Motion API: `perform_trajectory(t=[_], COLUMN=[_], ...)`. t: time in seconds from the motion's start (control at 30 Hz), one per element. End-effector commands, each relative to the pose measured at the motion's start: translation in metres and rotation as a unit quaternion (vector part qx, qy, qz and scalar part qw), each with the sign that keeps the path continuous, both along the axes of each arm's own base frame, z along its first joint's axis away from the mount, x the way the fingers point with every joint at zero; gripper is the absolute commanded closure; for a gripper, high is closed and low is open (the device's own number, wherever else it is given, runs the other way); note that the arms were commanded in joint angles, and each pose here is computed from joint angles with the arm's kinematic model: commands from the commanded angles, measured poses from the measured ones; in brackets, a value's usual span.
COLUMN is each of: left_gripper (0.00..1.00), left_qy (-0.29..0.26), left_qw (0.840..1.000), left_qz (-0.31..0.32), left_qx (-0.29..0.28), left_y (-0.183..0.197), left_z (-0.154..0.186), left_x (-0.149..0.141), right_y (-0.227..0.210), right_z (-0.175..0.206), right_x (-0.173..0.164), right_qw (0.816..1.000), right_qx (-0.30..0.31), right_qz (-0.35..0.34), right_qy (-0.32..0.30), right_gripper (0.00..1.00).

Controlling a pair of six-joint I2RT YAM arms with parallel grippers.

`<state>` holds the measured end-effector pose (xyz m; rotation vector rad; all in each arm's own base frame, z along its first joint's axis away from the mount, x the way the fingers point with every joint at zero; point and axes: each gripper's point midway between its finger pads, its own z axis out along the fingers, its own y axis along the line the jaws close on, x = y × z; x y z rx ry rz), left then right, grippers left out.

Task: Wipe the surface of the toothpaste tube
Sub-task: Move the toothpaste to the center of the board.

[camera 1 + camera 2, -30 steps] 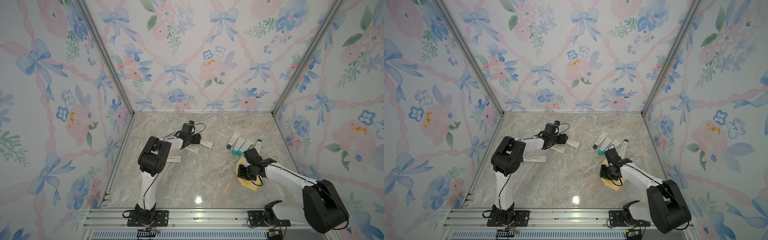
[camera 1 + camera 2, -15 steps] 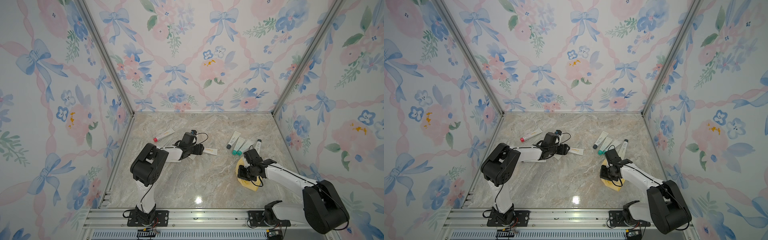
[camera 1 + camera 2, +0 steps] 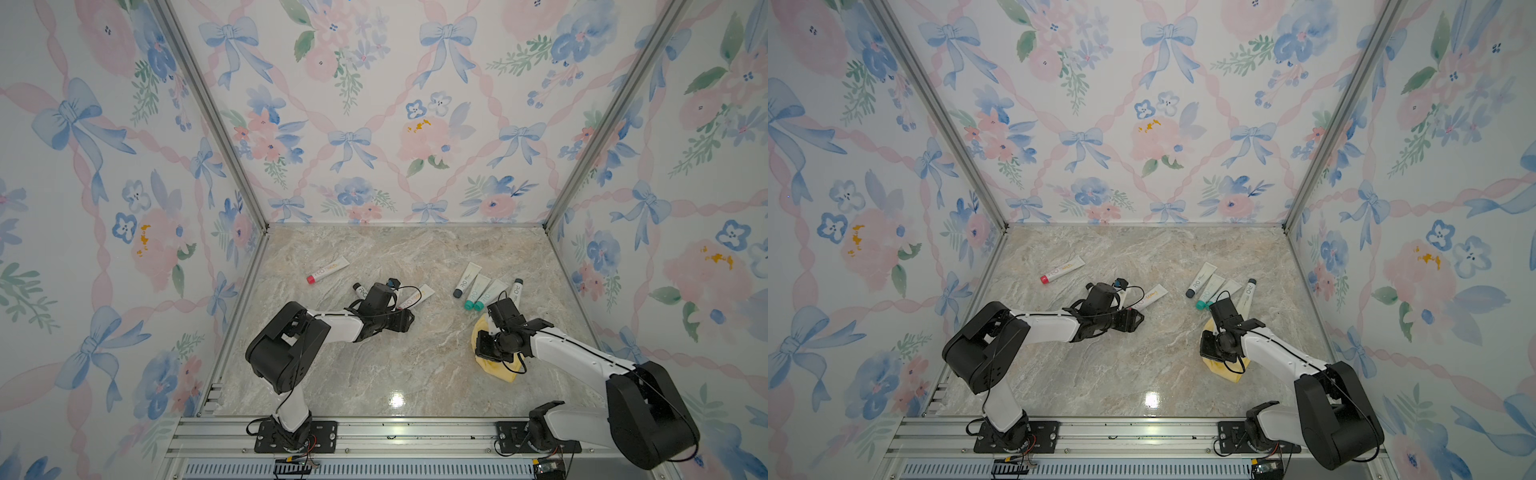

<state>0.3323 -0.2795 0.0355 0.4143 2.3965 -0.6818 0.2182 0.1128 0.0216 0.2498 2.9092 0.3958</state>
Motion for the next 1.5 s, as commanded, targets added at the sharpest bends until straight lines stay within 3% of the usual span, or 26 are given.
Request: perform_trajectory(t=[0.0, 0.33, 0.53, 0.67, 0.8, 1.07, 1.3, 1.47], left_gripper=[0.28, 0.41, 0.56, 0.67, 0.71, 0.7, 0.7, 0.66], left_qy=[0.004, -0.011, -0.015, -0.004, 0.0, -0.009, -0.013, -0.017], left_qw=[0.999, 0.994, 0.993, 0.993, 0.992, 0.981, 0.965, 0.959], left_qz=[0.016, 0.019, -0.005, -0.036, -0.074, -0.173, -0.236, -0.253], left_qx=[0.037, 0.107, 0.117, 0.114, 0.107, 0.092, 0.112, 0.124], left_y=[0.014, 0.013, 0.006, -0.001, -0.012, -0.043, -0.064, -0.069], left_z=[-0.015, -0.04, -0.042, -0.048, -0.049, -0.039, -0.051, -0.059], left_x=[-0.002, 0.019, 0.012, -0.004, -0.023, -0.081, -0.134, -0.152], right_y=[0.006, 0.004, 0.004, 0.006, 0.008, 0.011, 0.018, 0.028], right_z=[0.002, 0.002, 0.002, 0.004, 0.01, 0.026, 0.031, 0.038], right_x=[-0.001, -0.004, -0.004, -0.002, 0.003, 0.011, 0.016, 0.017], right_qw=[1.0, 1.0, 1.0, 1.0, 1.0, 1.0, 0.999, 0.998], right_qx=[0.001, -0.002, -0.002, 0.0, 0.0, 0.003, 0.017, 0.03], right_qz=[0.012, 0.013, 0.01, 0.011, 0.014, 0.018, 0.025, 0.048], right_qy=[0.002, 0.003, 0.002, 0.002, -0.003, -0.017, -0.017, -0.014], right_gripper=[0.87, 0.87, 0.87, 0.87, 0.87, 0.87, 0.87, 0.87])
